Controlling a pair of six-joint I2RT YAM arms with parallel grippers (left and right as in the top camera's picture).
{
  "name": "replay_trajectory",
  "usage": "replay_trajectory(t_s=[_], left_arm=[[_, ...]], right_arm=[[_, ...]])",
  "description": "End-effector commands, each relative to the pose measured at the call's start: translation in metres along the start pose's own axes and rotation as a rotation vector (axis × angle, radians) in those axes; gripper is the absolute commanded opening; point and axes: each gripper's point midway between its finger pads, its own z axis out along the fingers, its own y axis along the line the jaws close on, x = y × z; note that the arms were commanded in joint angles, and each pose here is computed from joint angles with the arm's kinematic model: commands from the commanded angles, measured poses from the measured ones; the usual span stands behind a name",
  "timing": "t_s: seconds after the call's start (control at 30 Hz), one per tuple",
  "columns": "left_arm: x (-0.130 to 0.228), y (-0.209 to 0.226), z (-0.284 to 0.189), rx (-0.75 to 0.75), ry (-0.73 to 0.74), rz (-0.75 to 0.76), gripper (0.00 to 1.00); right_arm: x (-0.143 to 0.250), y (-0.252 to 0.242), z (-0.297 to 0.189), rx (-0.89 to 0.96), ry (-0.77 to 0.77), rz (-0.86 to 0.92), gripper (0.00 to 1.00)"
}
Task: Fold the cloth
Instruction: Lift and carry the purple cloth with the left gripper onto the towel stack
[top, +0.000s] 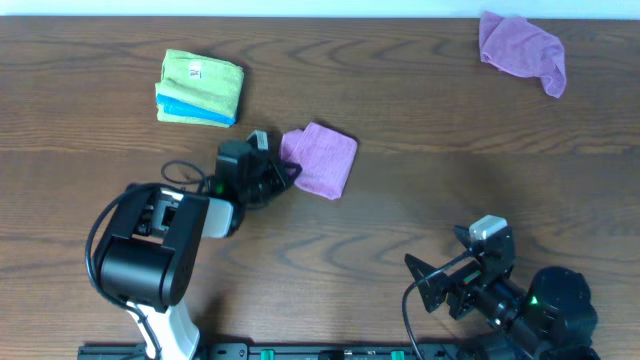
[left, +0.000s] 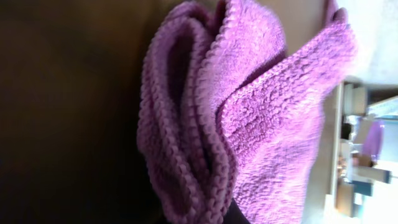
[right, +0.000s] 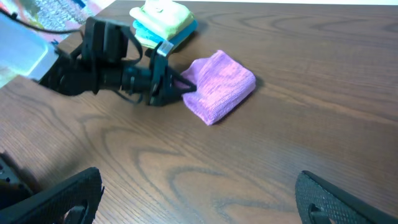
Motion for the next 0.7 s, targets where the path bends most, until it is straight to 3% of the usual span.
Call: replay_trajectory(t_s=[0.0, 0.33, 0.67], left_arm=[[-0.033, -0.034, 0.000, 0.094, 0.000, 0.021, 0.06], [-0.133, -0.095, -0.022, 0.068, -0.062, 0.068, 0.06], [-0.210, -0.110, -0.069, -0.012, -0.220, 0.121, 0.06]], right_arm=[[0.003, -0.001, 0.001, -0.002, 0.006, 0.020, 0.99], [0.003, -0.001, 0.001, -0.002, 0.006, 0.020, 0.99], [0.003, -0.001, 0.001, -0.002, 0.006, 0.020, 0.99]])
